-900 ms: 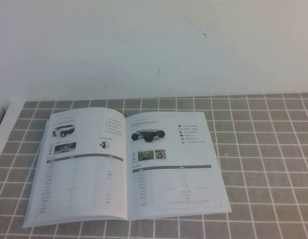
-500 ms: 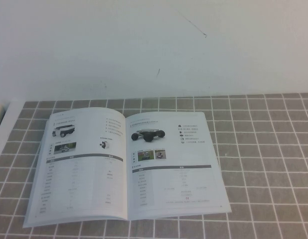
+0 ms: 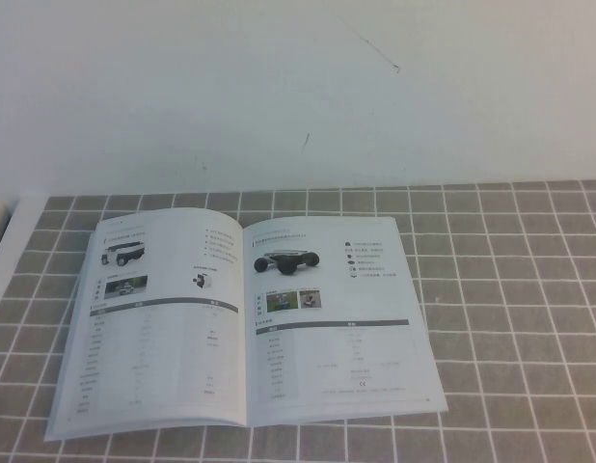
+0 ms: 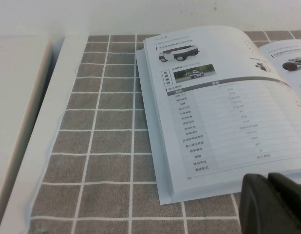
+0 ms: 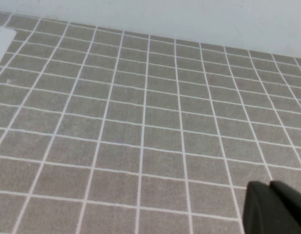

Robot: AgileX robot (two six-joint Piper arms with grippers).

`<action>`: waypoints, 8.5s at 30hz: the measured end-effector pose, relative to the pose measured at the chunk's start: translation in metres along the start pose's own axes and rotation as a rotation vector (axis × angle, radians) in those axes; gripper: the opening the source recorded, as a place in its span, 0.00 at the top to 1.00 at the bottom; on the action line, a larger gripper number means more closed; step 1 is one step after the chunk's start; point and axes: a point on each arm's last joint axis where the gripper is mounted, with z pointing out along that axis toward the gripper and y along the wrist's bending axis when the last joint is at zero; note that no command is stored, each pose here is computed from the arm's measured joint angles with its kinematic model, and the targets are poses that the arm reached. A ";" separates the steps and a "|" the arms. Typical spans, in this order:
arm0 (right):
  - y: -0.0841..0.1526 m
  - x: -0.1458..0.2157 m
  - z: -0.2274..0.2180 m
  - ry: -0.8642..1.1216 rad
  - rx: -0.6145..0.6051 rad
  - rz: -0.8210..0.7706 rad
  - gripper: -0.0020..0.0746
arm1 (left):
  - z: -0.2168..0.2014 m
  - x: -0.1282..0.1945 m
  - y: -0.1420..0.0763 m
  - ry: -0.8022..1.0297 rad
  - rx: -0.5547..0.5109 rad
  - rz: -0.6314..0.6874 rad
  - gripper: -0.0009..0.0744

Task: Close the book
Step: 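Close the open booklet and leave it lying on the table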

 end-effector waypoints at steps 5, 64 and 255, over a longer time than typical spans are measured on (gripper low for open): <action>0.000 0.000 0.000 0.000 0.000 0.000 0.98 | 0.000 0.000 0.000 0.000 0.000 0.000 0.99; -0.016 -0.088 -0.045 -0.894 0.036 0.256 0.98 | -0.036 -0.073 -0.010 -0.901 0.067 0.107 0.99; 0.020 -0.242 0.077 0.522 -0.372 -0.516 0.98 | 0.055 -0.239 -0.018 0.215 0.014 0.086 0.99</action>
